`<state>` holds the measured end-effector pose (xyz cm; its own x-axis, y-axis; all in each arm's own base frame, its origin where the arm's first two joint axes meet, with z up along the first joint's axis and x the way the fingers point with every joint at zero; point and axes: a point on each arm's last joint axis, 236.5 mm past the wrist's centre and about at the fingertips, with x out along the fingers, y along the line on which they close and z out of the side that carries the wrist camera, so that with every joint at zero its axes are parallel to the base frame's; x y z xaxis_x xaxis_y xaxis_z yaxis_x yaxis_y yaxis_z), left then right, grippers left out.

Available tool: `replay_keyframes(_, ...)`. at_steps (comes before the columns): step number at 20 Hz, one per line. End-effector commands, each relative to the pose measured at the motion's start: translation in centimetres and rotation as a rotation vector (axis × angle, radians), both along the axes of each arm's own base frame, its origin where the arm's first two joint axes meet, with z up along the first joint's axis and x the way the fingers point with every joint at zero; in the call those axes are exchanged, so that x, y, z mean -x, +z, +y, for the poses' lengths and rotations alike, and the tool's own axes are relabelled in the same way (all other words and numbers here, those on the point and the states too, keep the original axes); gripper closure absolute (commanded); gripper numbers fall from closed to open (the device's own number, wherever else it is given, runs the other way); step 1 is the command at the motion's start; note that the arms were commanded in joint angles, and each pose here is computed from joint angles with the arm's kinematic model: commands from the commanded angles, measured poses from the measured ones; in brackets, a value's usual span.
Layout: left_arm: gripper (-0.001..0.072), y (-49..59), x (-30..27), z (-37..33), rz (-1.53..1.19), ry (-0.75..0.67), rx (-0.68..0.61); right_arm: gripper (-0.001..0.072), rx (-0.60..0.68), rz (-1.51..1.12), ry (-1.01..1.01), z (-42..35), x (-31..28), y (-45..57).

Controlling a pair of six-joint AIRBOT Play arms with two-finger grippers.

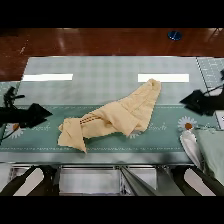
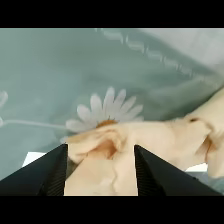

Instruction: Fold the shirts.

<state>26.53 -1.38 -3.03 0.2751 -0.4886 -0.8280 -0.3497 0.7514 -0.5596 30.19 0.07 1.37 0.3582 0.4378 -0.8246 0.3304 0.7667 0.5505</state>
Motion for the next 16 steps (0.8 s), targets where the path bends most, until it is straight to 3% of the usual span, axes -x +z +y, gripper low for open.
replay_keyframes(1, 0.0199, -2.8, 3.8, -3.6, 0.119, -0.093, 0.114, 0.0301, -0.157, 0.16, 0.03, 4.8, 7.1, -6.0)
replay_keyframes(9, 0.0201, -6.0, 3.9, -9.3, 0.174, -0.259, 0.156, 0.0301, -0.191, 0.206, 0.034, 6.0, 9.3, -8.4)
replay_keyframes(10, 0.025, -6.4, 3.6, -9.7, 0.171, -0.26, 0.148, 0.0301, -0.192, 0.202, 0.031, 6.0, 9.2, -8.4)
replay_keyframes(11, 0.0511, -6.6, 3.6, -9.9, 0.173, -0.269, 0.148, 0.0301, -0.193, 0.197, 0.025, 6.0, 9.0, -8.4)
replay_keyframes(12, 0.0668, -6.6, 3.5, -10.1, 0.17, -0.275, 0.149, 0.0301, -0.192, 0.192, 0.03, 6.2, 8.9, -8.4)
replay_keyframes(16, 0.068, -6.2, 3.2, -10.1, 0.149, -0.297, 0.147, 0.0301, -0.145, 0.203, 0.114, 9.2, 8.3, -10.0)
